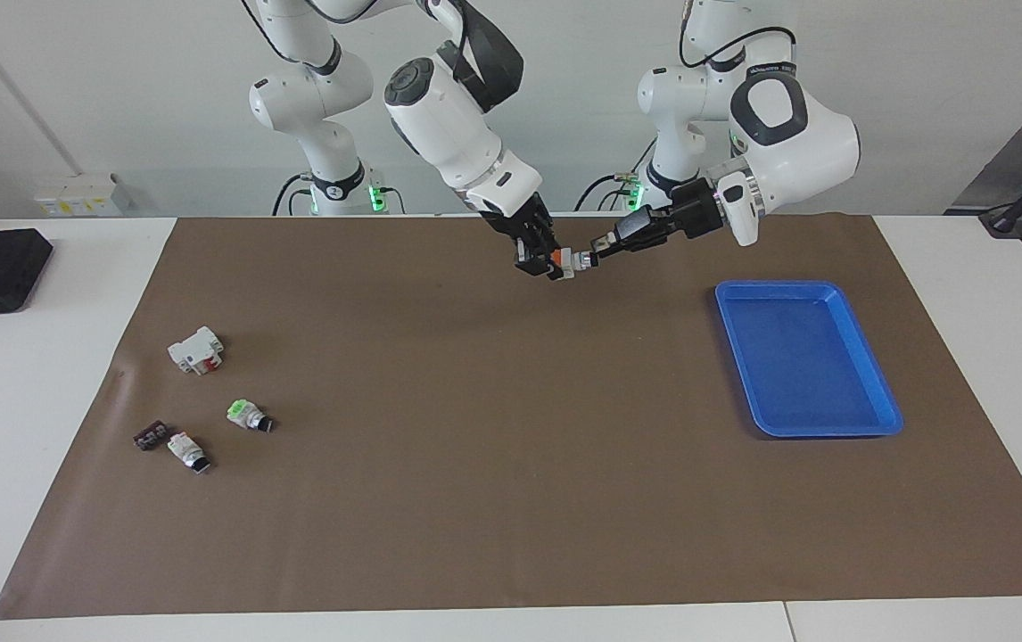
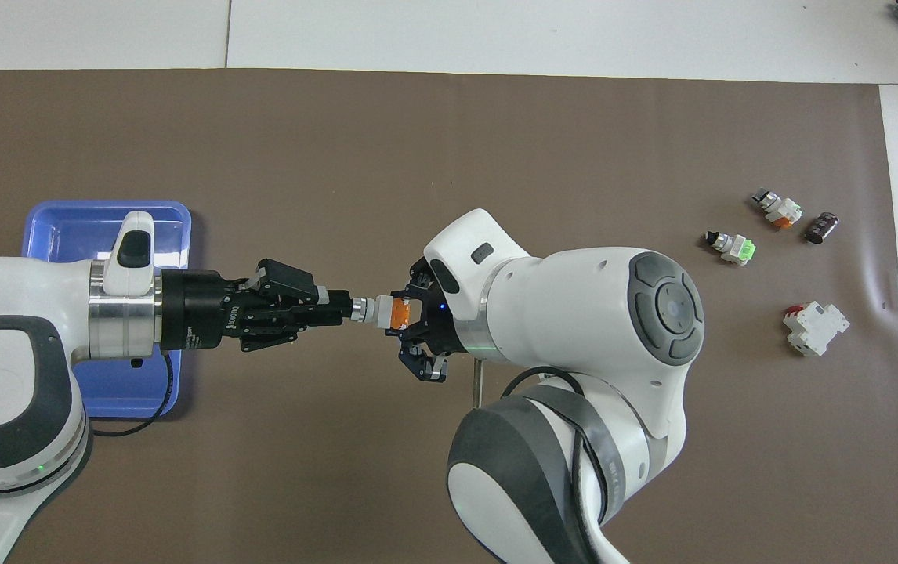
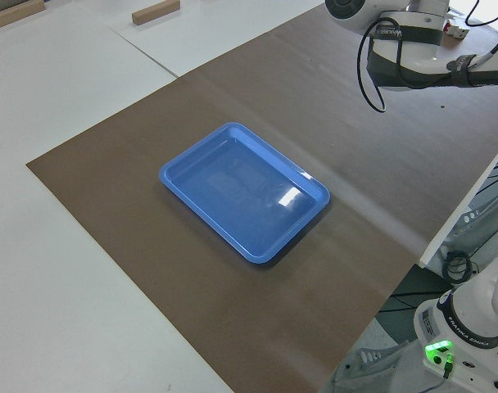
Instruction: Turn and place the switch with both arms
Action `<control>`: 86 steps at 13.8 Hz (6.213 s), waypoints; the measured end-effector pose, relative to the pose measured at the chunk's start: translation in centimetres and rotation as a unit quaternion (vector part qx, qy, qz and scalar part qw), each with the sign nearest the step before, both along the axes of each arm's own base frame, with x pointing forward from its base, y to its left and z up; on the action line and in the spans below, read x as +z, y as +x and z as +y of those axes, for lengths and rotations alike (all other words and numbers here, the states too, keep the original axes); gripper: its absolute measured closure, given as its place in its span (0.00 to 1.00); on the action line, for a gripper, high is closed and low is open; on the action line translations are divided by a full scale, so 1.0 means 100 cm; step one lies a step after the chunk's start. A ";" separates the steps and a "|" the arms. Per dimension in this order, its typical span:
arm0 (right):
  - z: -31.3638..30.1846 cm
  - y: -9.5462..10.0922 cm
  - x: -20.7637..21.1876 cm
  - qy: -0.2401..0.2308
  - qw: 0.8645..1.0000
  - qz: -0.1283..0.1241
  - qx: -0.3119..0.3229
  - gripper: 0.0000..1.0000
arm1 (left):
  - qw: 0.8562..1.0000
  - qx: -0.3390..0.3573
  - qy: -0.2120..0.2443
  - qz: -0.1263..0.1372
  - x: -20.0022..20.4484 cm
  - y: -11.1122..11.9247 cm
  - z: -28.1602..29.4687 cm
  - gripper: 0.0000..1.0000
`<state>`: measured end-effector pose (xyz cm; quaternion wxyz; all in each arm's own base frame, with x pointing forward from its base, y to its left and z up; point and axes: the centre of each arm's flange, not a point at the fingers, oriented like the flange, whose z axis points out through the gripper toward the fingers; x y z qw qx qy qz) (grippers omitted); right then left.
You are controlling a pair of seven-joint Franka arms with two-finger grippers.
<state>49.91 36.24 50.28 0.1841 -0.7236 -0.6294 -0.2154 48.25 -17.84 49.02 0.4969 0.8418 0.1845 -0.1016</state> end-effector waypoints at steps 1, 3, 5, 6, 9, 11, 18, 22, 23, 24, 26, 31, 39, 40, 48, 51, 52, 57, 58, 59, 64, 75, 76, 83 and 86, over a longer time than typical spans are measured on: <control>0.000 0.000 0.000 0.000 1.000 0.001 -0.001 0.59 | 1.000 0.001 0.000 0.000 -0.001 0.000 0.001 0.68; 0.000 0.000 0.000 0.000 1.000 0.001 -0.002 0.59 | 1.000 0.003 0.001 0.002 -0.003 0.000 0.002 0.69; 0.001 -0.001 0.000 0.000 1.000 0.001 -0.001 0.59 | 1.000 0.004 0.003 0.008 -0.009 -0.002 0.004 0.71; 0.001 -0.001 0.000 0.000 1.000 0.001 -0.001 0.59 | 1.000 0.003 0.003 0.008 -0.013 -0.003 0.005 0.73; 0.002 -0.001 -0.001 0.000 1.000 0.002 -0.001 0.59 | 1.000 0.003 0.004 0.008 -0.018 -0.005 0.007 0.77; 0.002 -0.001 -0.001 -0.001 1.000 0.002 0.000 0.59 | 1.000 0.003 0.004 0.007 -0.018 -0.005 0.006 0.78; -0.002 0.001 -0.002 -0.002 1.000 0.002 -0.004 0.59 | 1.000 0.020 0.001 -0.001 -0.018 -0.005 -0.003 0.88; -0.001 0.002 -0.001 0.001 1.000 -0.003 -0.013 0.59 | 1.000 0.028 -0.001 -0.003 -0.018 -0.003 -0.002 0.90; -0.001 0.002 -0.001 0.001 1.000 -0.004 -0.014 0.59 | 1.000 0.028 -0.001 -0.004 -0.017 -0.003 -0.002 0.90; -0.001 0.002 -0.001 0.001 1.000 -0.004 -0.014 0.59 | 1.000 0.028 -0.001 -0.004 -0.017 -0.003 -0.002 0.90; -0.002 0.002 -0.002 0.000 1.000 -0.005 -0.015 0.59 | 1.000 0.031 0.001 -0.007 -0.017 -0.003 -0.004 0.90; -0.008 0.007 -0.003 -0.004 1.000 -0.010 -0.022 0.59 | 0.996 0.082 0.011 0.036 -0.015 -0.003 -0.015 0.90; -0.009 0.010 0.000 0.000 0.999 -0.017 -0.031 0.59 | 0.967 0.182 0.012 0.177 -0.008 -0.001 -0.018 0.90; -0.009 0.010 0.000 0.000 0.999 -0.018 -0.031 0.59 | 0.961 0.195 0.011 0.197 -0.007 0.000 -0.018 0.90; -0.008 0.011 0.005 0.004 0.999 -0.025 -0.032 0.59 | 0.894 0.297 0.029 0.334 0.012 0.002 -0.024 0.90; -0.006 0.010 0.003 0.004 0.999 -0.024 -0.031 0.59 | 0.867 0.328 0.039 0.374 0.014 0.002 -0.025 0.90; -0.005 0.010 0.003 0.003 0.999 -0.023 -0.030 0.59 | 0.856 0.339 0.041 0.387 0.015 0.001 -0.025 0.90; -0.003 0.010 0.002 0.004 0.999 -0.024 -0.029 0.59 | 0.802 0.387 0.033 0.455 0.017 0.001 -0.024 0.90; -0.002 0.010 0.002 0.004 0.999 -0.024 -0.029 0.59 | 0.791 0.395 0.030 0.466 0.017 0.001 -0.023 0.90; -0.001 0.010 0.003 0.005 0.999 -0.026 -0.029 0.59 | 0.780 0.403 0.027 0.478 0.018 0.002 -0.022 0.90; 0.004 0.011 0.002 0.009 0.999 -0.030 -0.031 0.59 | 0.758 0.421 0.022 0.498 0.019 0.003 -0.016 0.90; 0.006 0.006 0.007 0.008 0.999 -0.020 -0.033 0.20 | 0.752 0.444 0.014 0.486 0.021 0.011 -0.001 0.90; 0.006 0.004 0.008 0.007 0.999 -0.016 -0.031 0.08 | 0.751 0.449 0.011 0.484 0.020 0.012 0.002 0.90; -0.109 0.060 -0.003 -0.014 0.993 0.037 -0.113 0.00 | 0.773 0.470 0.094 0.417 0.016 0.014 0.008 0.90; -0.188 0.084 -0.003 -0.060 0.986 0.030 -0.153 0.00 | 0.784 0.491 0.182 0.333 0.013 0.020 0.032 0.90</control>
